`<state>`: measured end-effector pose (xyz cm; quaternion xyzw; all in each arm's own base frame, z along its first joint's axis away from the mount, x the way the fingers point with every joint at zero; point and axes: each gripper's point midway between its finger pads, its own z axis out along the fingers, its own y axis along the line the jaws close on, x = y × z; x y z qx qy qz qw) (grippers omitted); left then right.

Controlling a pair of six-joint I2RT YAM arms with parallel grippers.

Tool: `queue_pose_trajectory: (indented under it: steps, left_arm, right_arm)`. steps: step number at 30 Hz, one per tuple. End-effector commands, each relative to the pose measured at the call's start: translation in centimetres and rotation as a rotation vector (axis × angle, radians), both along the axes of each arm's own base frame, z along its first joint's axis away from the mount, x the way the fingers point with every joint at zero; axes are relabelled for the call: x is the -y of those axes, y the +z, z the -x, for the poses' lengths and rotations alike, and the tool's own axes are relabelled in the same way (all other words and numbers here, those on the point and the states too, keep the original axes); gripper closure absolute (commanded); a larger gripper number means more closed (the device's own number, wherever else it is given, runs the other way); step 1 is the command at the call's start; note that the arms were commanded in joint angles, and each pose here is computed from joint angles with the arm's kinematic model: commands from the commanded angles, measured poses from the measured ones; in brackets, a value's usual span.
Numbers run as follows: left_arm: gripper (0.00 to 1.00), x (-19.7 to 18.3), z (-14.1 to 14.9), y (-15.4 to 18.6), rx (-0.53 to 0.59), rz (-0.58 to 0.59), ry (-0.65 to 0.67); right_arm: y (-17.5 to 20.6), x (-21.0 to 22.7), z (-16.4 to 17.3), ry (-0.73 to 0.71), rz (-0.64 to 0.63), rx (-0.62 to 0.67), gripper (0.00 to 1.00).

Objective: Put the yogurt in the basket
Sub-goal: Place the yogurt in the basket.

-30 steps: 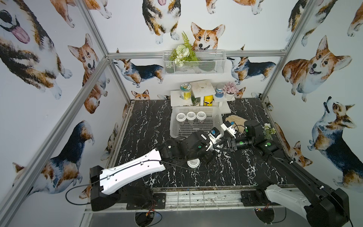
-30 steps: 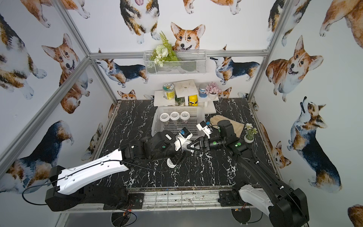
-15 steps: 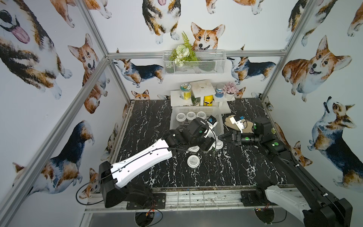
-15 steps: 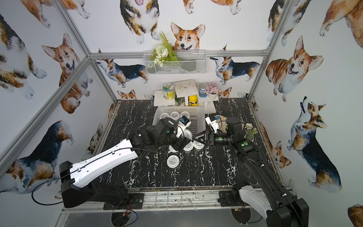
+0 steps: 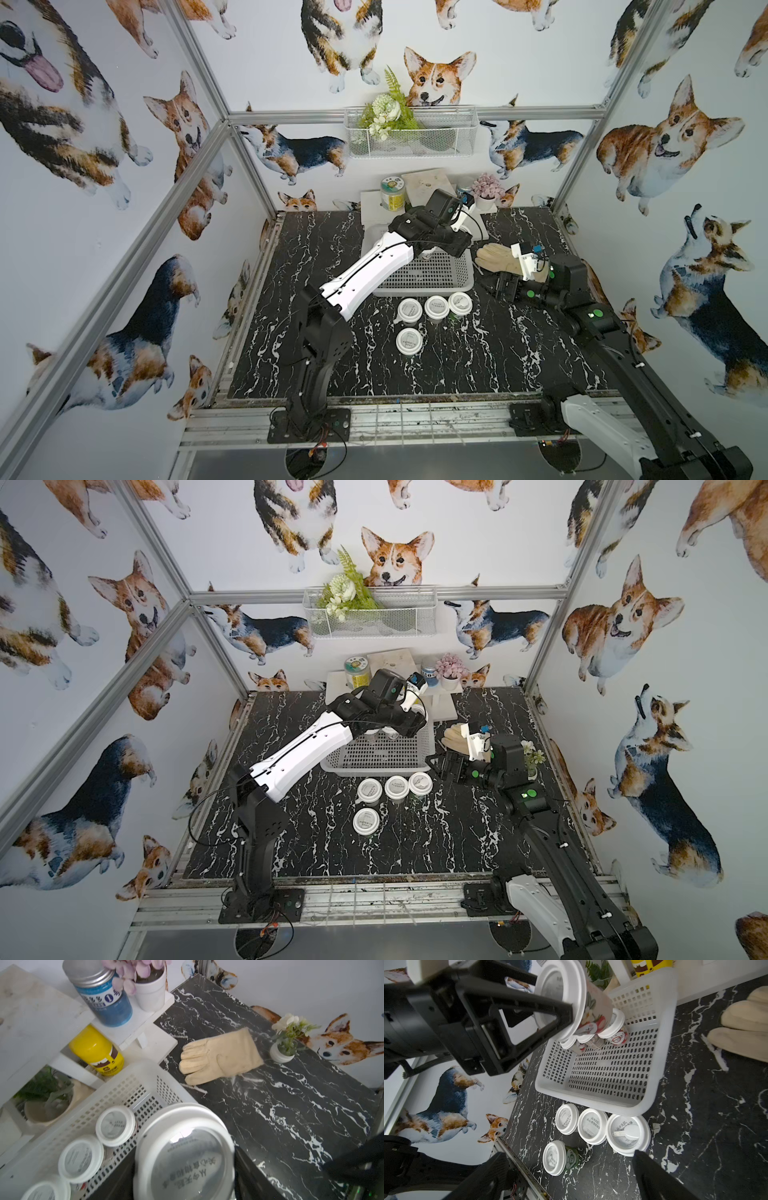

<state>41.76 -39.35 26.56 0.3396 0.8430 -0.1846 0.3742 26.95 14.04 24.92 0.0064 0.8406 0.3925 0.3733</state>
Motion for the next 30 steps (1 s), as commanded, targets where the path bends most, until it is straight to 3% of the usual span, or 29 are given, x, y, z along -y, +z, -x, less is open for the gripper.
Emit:
queue_pose_trajectory:
  steps: [1,7,15,30]
  left_arm:
    - [0.39,0.1,-1.7,-1.9,-0.059,-0.015,0.004]
    - [0.40,0.2,-5.1,-5.8,-0.100,-0.049,0.059]
    - [0.40,0.7,-6.0,-9.8,-0.147,-0.072,0.066]
    - [0.40,0.2,-8.6,-12.1,-0.119,-0.068,0.117]
  right_arm:
    - [-0.7,1.2,-0.8,-0.060,0.064,0.031,0.01]
    - [-1.9,1.6,-1.0,-0.090,0.068,0.035,0.01]
    - [-2.7,1.6,-1.1,-0.090,0.066,0.011,0.00]
    - [-3.7,1.2,-1.4,-0.074,0.052,-0.012,0.01]
